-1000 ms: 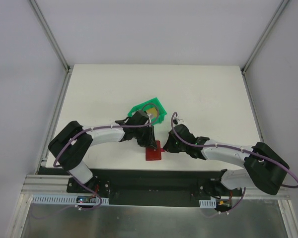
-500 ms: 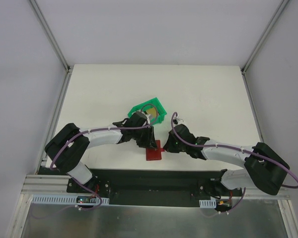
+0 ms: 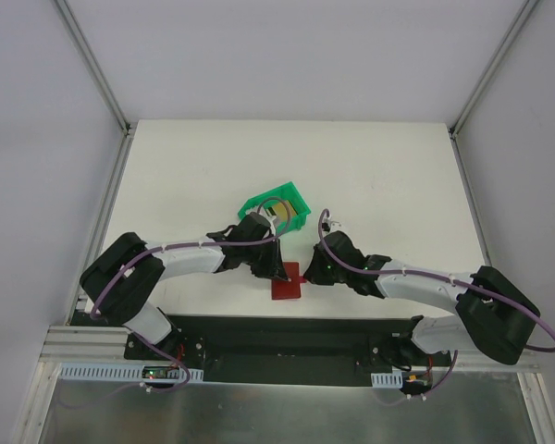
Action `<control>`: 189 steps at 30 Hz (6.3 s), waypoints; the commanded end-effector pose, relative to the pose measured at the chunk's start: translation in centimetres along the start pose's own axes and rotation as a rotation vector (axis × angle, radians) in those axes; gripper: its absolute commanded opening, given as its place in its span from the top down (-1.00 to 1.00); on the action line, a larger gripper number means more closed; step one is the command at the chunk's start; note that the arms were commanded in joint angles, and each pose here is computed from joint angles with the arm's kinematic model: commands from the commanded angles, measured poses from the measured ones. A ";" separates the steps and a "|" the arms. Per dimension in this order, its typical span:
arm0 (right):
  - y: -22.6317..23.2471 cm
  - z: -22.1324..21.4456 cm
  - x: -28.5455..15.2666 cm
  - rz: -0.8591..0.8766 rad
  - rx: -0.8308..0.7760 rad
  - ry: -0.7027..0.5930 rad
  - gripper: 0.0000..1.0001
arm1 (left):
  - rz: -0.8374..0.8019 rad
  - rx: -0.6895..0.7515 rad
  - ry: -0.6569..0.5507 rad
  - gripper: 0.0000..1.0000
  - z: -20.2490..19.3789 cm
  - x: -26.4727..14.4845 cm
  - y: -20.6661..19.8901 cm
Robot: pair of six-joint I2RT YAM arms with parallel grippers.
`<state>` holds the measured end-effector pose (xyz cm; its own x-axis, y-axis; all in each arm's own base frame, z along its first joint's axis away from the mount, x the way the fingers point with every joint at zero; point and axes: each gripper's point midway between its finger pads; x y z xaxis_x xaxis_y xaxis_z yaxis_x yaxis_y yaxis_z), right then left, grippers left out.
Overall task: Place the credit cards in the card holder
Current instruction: Close the card holder at the center of the board.
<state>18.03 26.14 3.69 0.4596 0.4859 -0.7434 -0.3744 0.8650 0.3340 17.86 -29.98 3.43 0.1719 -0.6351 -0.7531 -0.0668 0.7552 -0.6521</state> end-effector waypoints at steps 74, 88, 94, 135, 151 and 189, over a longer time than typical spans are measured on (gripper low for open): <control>3.1 3.5 -0.3 0.204 -0.013 -0.013 0.64 | 0.233 0.193 -0.086 0.31 0.6 -1.0 4.7; 3.6 3.3 0.4 0.218 -0.022 0.013 0.64 | 0.370 0.223 -0.178 -0.02 1.5 -2.1 6.2; 3.5 3.1 0.6 0.214 -0.020 0.021 0.64 | 0.370 0.229 -0.219 -0.23 2.3 -2.8 5.2; 5.1 2.5 3.1 0.252 -0.042 0.087 0.63 | 0.357 0.131 -0.174 0.04 0.8 -1.2 6.4; 4.4 4.0 2.2 0.185 -0.067 0.042 0.58 | 0.377 0.103 -0.202 -0.06 0.8 -1.5 7.2; 2.6 4.4 0.1 0.108 -0.058 0.005 0.49 | 0.315 0.104 -0.269 -0.27 3.0 -2.6 4.8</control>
<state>20.55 30.03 6.71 0.3770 0.5948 -0.7100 -0.4971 0.7767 0.3868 19.92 -25.29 2.42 0.4062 -0.3481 -0.8449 -0.0506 0.9146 -0.4012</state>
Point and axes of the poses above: each gripper's point midway between its finger pads, its own x axis out along the fingers, its own y axis along the line the jaws close on, z = x × y, and after that the axes turned 14 degrees about -x, right-handed
